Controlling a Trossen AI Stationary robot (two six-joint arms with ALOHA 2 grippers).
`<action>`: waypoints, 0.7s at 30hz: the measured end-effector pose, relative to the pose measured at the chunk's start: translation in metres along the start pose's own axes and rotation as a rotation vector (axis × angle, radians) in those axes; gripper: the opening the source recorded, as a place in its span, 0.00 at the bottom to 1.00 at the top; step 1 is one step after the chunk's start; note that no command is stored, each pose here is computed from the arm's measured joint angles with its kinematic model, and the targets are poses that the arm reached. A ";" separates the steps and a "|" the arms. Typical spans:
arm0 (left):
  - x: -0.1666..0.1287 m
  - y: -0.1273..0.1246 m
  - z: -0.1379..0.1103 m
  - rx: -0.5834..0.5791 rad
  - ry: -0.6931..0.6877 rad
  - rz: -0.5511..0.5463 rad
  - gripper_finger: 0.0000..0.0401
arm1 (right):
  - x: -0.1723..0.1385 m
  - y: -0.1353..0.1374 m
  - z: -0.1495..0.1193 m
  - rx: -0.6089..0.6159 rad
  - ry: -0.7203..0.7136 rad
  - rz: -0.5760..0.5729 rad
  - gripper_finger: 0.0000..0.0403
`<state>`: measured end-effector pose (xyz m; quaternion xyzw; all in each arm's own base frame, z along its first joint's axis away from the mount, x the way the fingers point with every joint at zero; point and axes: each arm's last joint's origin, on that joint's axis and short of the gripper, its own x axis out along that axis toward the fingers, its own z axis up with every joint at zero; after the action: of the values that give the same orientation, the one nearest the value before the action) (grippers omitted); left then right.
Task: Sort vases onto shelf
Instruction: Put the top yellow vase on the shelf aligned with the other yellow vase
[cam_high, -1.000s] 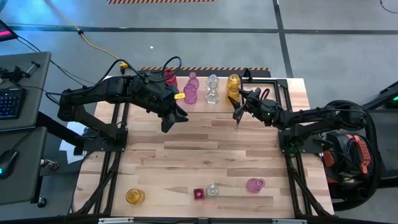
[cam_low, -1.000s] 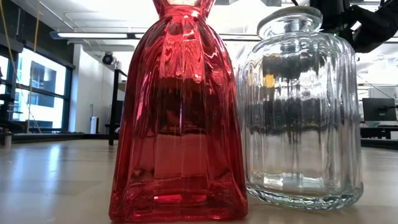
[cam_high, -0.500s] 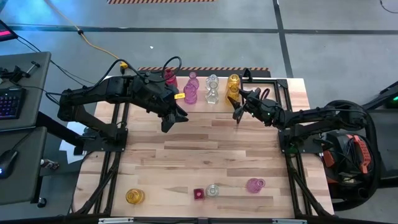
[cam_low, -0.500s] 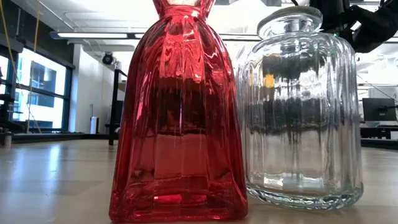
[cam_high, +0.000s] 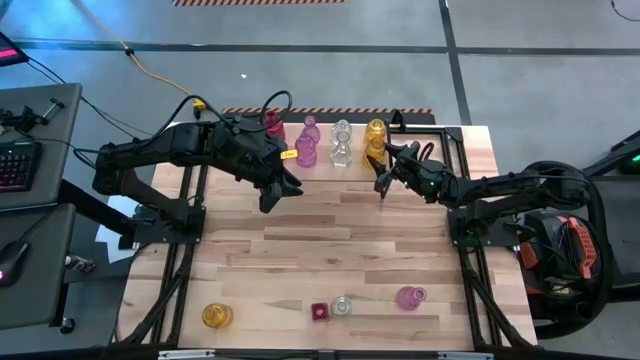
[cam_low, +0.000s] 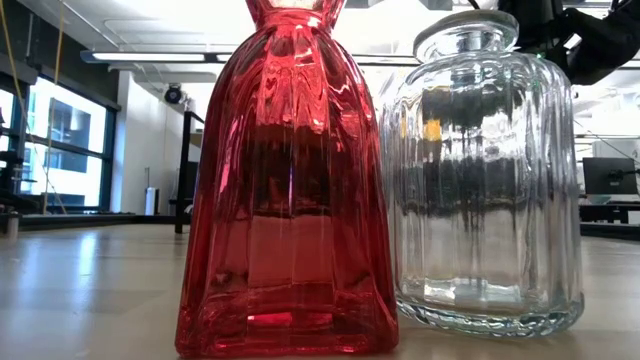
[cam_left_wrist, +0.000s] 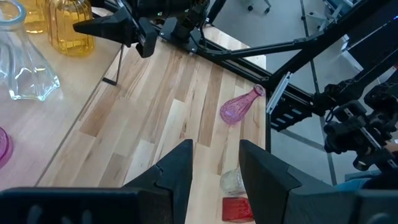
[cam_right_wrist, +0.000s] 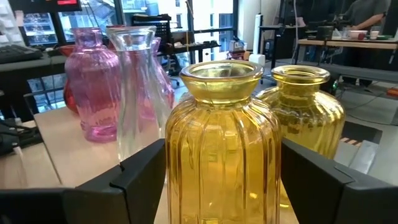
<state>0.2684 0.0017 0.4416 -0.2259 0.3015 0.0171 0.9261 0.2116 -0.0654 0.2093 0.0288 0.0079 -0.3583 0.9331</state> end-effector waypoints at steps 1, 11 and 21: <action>0.000 0.000 0.000 0.000 0.000 0.000 0.30 | 0.000 0.000 0.000 -0.004 0.000 -0.003 0.67; 0.000 0.000 0.000 0.000 0.000 0.000 0.30 | 0.003 -0.006 0.000 0.009 -0.001 -0.003 0.67; 0.000 0.000 0.000 0.000 0.000 0.000 0.30 | 0.003 -0.005 0.000 0.031 0.006 0.041 0.68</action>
<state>0.2685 0.0018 0.4416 -0.2259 0.3014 0.0174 0.9262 0.2104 -0.0716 0.2089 0.0444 0.0045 -0.3391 0.9397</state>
